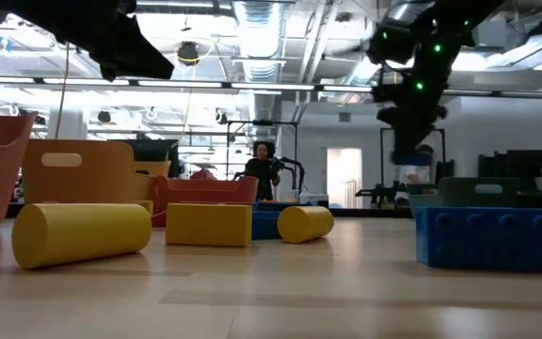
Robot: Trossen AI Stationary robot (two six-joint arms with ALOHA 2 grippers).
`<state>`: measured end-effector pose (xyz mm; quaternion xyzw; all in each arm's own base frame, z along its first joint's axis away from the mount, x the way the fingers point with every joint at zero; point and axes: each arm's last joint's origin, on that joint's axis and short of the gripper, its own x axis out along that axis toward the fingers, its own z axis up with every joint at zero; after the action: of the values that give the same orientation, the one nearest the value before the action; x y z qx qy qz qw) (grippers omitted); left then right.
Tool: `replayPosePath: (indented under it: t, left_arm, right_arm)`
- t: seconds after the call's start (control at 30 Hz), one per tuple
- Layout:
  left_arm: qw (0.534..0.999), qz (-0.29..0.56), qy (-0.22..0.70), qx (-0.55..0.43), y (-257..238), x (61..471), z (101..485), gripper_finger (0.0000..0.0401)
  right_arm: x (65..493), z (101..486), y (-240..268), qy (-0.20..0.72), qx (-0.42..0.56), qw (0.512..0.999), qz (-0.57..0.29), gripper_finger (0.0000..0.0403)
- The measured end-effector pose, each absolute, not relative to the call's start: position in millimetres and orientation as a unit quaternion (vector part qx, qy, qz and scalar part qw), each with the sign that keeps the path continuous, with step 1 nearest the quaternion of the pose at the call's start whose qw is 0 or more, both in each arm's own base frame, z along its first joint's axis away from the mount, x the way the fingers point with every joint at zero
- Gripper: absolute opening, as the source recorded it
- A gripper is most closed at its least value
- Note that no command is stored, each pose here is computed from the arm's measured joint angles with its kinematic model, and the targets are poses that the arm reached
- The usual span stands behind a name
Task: Sort blocks
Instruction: Put the blue game piece into the blue bin, then put the green game piece into the top orange bin
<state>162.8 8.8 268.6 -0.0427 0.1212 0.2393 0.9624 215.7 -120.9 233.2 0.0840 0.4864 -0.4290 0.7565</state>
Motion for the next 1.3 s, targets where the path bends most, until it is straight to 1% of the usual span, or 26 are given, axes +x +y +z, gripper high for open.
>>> replayPosePath:
  t: [0.1,0.2,0.3,0.37,0.43,0.57,0.63,0.7,0.77,0.87,0.97,1.07,1.13,1.23,1.3]
  left_arm:
    - [0.961,0.24,0.129,-0.043,8.7,166.0,266.0,0.0112]
    - [0.961,0.24,0.132,-0.042,8.6,169.0,264.4,0.0112]
    - [0.961,0.24,0.129,-0.043,8.5,171.1,264.3,0.0112]
    - [0.961,0.24,0.13,-0.042,8.5,171.2,264.1,0.0112]
    - [0.961,0.24,0.129,-0.043,8.5,171.2,264.3,0.0112]
    - [0.961,0.24,0.13,-0.043,8.5,171.2,264.2,0.0112]
    - [0.961,0.24,0.13,-0.042,8.5,171.2,264.1,0.0112]
    - [0.961,0.24,0.132,-0.042,8.6,171.1,263.8,0.0112]
    - [0.961,0.24,0.132,-0.042,8.6,171.1,263.8,0.0112]
    - [0.961,0.24,0.132,-0.042,8.6,171.1,263.8,0.0112]
    - [0.961,0.24,0.132,-0.042,8.6,171.1,263.8,0.0112]
    - [0.961,0.24,0.131,-0.042,8.6,171.0,263.9,0.0112]
    - [0.961,0.24,0.131,-0.043,8.6,171.0,263.9,0.0112]
    - [0.962,0.236,0.13,-0.051,8.3,171.2,263.9,0.0112]
    - [0.963,0.227,0.13,-0.056,7.7,171.4,264.0,0.0112]
  right_arm:
    - [194.3,228.5,-147.4,0.509,0.117,0.709,-0.474,0.0092]
    - [178.5,221.6,-169.4,0.525,0.14,0.674,-0.499,0.0093]
    - [168.4,214.7,-184.1,0.536,0.159,0.652,-0.512,0.0095]
    - [164.0,208.8,-190.7,0.55,0.166,0.64,-0.51,0.0104]
    - [161.6,203.6,-195.5,0.562,0.173,0.632,-0.505,0.0126]
    - [159.7,198.9,-198.1,0.579,0.173,0.627,-0.492,0.0194]
    - [160.1,202.9,-196.3,0.587,0.171,0.625,-0.485,0.0228]
    - [163.1,212.6,-191.4,0.582,0.163,0.635,-0.481,0.025]
    - [169.7,224.7,-183.1,0.568,0.145,0.657,-0.474,0.026]
    - [182.7,239.6,-160.2,0.558,0.112,0.699,-0.434,0.0263]
    - [200.0,249.4,-124.6,0.552,0.078,0.749,-0.357,0.0264]
    - [218.7,250.0,-79.7,0.563,0.031,0.78,-0.271,0.0264]
    - [225.1,246.6,-47.4,0.587,-0.015,0.782,-0.207,0.0264]
    - [223.4,235.7,-1.8,0.647,-0.086,0.748,-0.121,0.0264]
    - [220.1,230.8,22.3,0.666,-0.11,0.731,-0.095,0.0261]
